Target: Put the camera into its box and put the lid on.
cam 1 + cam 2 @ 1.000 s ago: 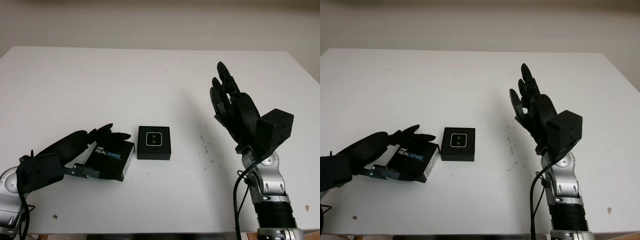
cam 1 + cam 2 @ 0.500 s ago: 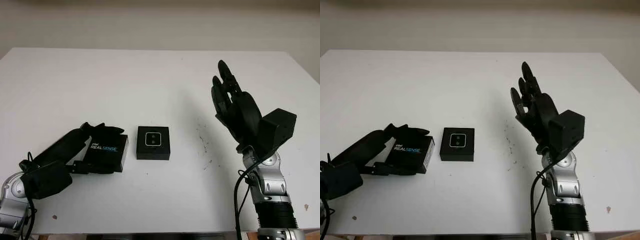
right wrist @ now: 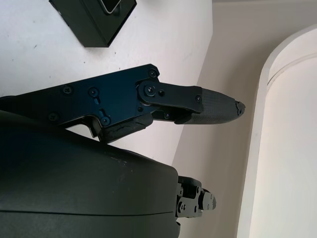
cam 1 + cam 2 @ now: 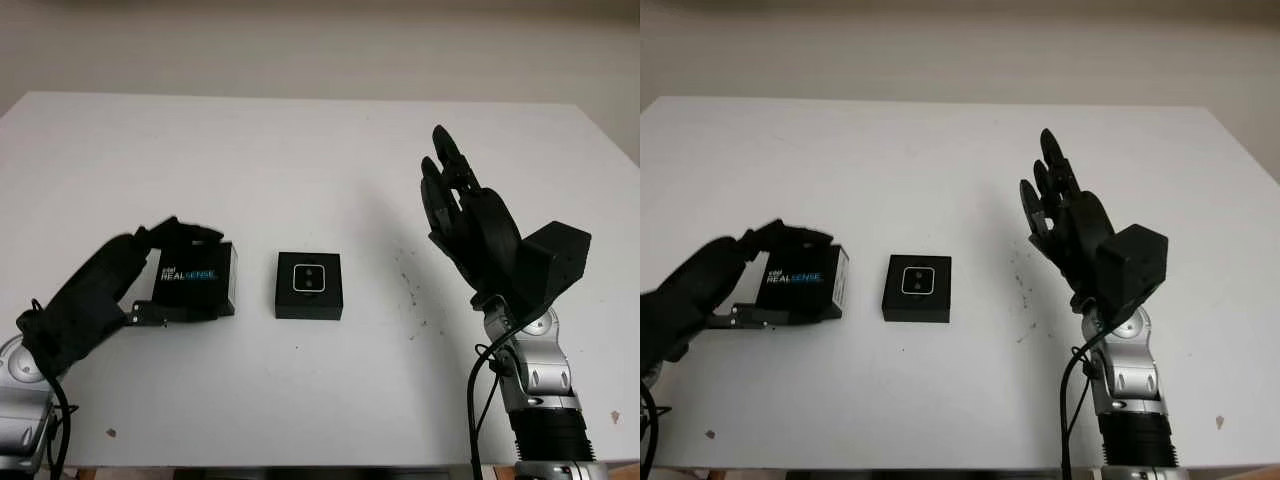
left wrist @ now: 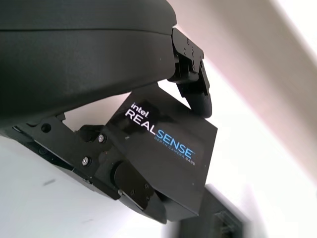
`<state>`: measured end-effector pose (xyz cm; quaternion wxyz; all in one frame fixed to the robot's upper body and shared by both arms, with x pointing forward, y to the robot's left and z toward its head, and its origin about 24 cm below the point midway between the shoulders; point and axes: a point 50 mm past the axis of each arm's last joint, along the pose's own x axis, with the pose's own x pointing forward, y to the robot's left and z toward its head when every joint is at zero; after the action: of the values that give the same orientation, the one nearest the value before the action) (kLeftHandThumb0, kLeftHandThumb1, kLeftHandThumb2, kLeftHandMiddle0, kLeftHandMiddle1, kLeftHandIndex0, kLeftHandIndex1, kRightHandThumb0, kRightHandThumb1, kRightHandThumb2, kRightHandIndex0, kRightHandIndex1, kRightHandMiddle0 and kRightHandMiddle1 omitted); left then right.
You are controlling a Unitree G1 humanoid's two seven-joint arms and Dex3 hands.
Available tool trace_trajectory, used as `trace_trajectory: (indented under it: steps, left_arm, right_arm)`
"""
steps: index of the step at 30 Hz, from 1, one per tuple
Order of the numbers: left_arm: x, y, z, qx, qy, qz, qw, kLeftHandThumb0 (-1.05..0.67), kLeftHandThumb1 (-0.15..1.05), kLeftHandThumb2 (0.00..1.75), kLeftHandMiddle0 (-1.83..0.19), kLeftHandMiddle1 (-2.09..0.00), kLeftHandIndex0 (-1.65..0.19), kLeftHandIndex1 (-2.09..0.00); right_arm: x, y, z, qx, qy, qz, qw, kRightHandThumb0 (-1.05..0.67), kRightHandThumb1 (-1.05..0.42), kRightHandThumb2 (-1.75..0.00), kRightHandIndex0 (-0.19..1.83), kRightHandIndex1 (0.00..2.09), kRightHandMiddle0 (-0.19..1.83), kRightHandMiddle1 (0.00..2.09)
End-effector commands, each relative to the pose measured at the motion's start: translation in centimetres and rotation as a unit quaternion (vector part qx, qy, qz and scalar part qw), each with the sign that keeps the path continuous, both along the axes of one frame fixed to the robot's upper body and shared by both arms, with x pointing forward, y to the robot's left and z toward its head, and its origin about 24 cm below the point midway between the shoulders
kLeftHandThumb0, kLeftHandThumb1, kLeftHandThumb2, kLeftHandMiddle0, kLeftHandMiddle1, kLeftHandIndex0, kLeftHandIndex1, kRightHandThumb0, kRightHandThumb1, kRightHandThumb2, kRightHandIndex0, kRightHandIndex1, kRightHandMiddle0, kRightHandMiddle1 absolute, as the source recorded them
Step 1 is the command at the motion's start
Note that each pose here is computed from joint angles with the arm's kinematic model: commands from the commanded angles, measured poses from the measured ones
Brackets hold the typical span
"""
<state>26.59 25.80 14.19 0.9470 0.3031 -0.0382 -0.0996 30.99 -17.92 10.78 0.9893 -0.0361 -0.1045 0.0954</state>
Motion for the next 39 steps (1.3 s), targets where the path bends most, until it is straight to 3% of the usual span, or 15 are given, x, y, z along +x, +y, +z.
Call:
trace_trajectory:
  steps: [1, 7, 13, 22, 29, 39]
  left_arm:
    - [0.4, -0.7, 2.5, -0.007, -0.035, -0.014, 0.999, -0.16, 0.95, 0.05, -0.5, -1.27, -0.36, -1.26]
    - [1.5, -2.7, 5.4, -0.053, -0.032, -0.05, 0.997, -0.17, 0.93, 0.05, -0.5, -1.33, -0.4, -1.33]
    - [2.0, -4.7, 5.7, -0.097, -0.002, -0.07, 0.993, -0.14, 0.92, 0.05, -0.52, -1.33, -0.42, -1.37]
    - [2.5, -6.9, 4.4, -0.072, 0.038, -0.056, 0.995, -0.14, 0.92, 0.05, -0.5, -1.36, -0.4, -1.39]
    - [2.4, -8.3, 2.8, -0.056, 0.065, -0.041, 0.995, -0.16, 0.91, 0.05, -0.48, -1.5, -0.36, -1.48]
    - [2.0, -9.6, 1.6, 0.007, 0.054, -0.039, 0.998, -0.13, 0.94, 0.06, -0.42, -1.46, -0.3, -1.45]
  right_arm:
    - [0.0, 0.1, 0.2, 0.001, 0.002, -0.001, 1.0, -0.67, -1.05, -0.49, -0.02, 0.07, -0.03, 0.08]
    - [0.0, 0.7, -0.2, 0.004, 0.012, 0.001, 1.0, -0.69, -1.05, -0.47, -0.01, 0.07, -0.03, 0.08]
    - [-0.1, 1.6, -0.7, 0.011, 0.019, 0.018, 1.0, -0.67, -1.05, -0.49, -0.03, 0.06, -0.04, 0.07]
    - [-0.2, 2.1, -1.0, 0.009, 0.023, 0.019, 1.0, -0.66, -1.05, -0.49, -0.01, 0.07, -0.02, 0.09]
    - [-0.3, 2.4, -1.0, 0.019, 0.028, 0.014, 0.999, -0.66, -1.05, -0.47, 0.0, 0.07, -0.01, 0.09]
    - [-0.3, 2.8, -0.8, 0.025, 0.031, 0.012, 0.999, -0.66, -1.05, -0.47, -0.01, 0.06, -0.02, 0.09]
